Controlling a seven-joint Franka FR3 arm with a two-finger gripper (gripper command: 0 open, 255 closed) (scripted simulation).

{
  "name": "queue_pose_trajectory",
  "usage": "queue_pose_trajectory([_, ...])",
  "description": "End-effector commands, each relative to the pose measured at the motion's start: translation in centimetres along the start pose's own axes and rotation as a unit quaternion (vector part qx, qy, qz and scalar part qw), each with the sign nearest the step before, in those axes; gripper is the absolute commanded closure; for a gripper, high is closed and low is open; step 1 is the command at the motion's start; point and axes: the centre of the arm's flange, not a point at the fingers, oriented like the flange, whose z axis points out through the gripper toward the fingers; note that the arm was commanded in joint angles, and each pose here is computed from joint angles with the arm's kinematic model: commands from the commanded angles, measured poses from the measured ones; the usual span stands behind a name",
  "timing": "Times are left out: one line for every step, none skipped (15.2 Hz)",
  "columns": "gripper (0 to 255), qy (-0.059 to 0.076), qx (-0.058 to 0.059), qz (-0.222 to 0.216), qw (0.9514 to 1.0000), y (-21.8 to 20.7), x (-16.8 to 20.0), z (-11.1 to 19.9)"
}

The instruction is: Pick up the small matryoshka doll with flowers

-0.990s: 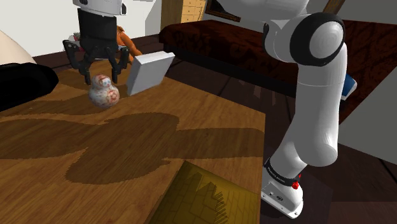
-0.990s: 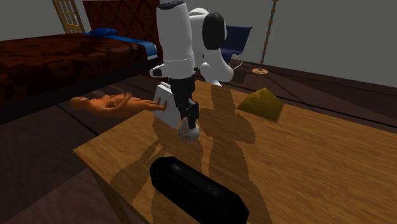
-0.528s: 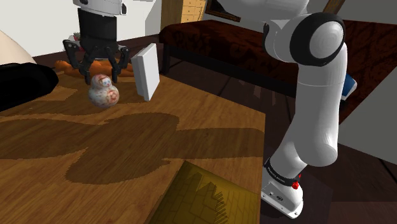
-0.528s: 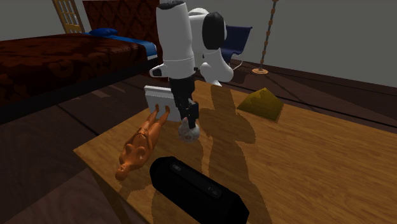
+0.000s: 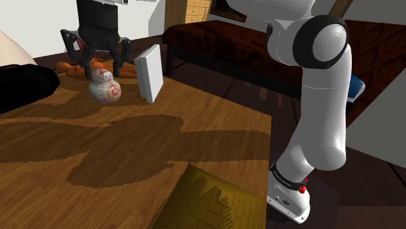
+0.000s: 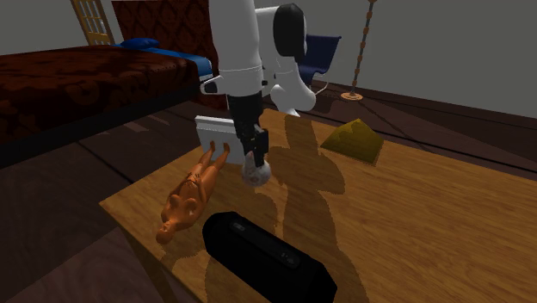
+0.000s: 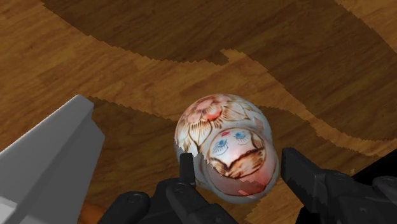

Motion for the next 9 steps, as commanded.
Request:
queue_pose_trajectory([255, 0.000, 0.000, 0.000, 1.0000, 0.1, -0.2, -1.0])
queue_pose_trajectory([255, 0.000, 0.000, 0.000, 1.0000, 0.0, -0.2, -1.6])
queue_pose_trajectory([255, 0.000, 0.000, 0.000, 1.0000, 0.0, -0.2, -2.1])
queue_pose_trajectory([255, 0.000, 0.000, 0.000, 1.0000, -0.1, -0.2, -2.6])
queue_pose_trajectory([255, 0.000, 0.000, 0.000, 1.0000, -0.2, -0.2, -3.1])
queue_pose_trajectory([255, 0.000, 0.000, 0.000, 1.0000, -0.2, -0.3, -3.7])
queue_pose_trajectory([255, 0.000, 0.000, 0.000, 1.0000, -0.3, -0.3, -4.2])
queue_pose_trajectory([255, 0.000, 0.000, 0.000, 1.0000, -0.3, -0.3, -4.7])
queue_pose_trajectory([255, 0.000, 0.000, 0.000, 1.0000, -0.4, -0.3, -5.2])
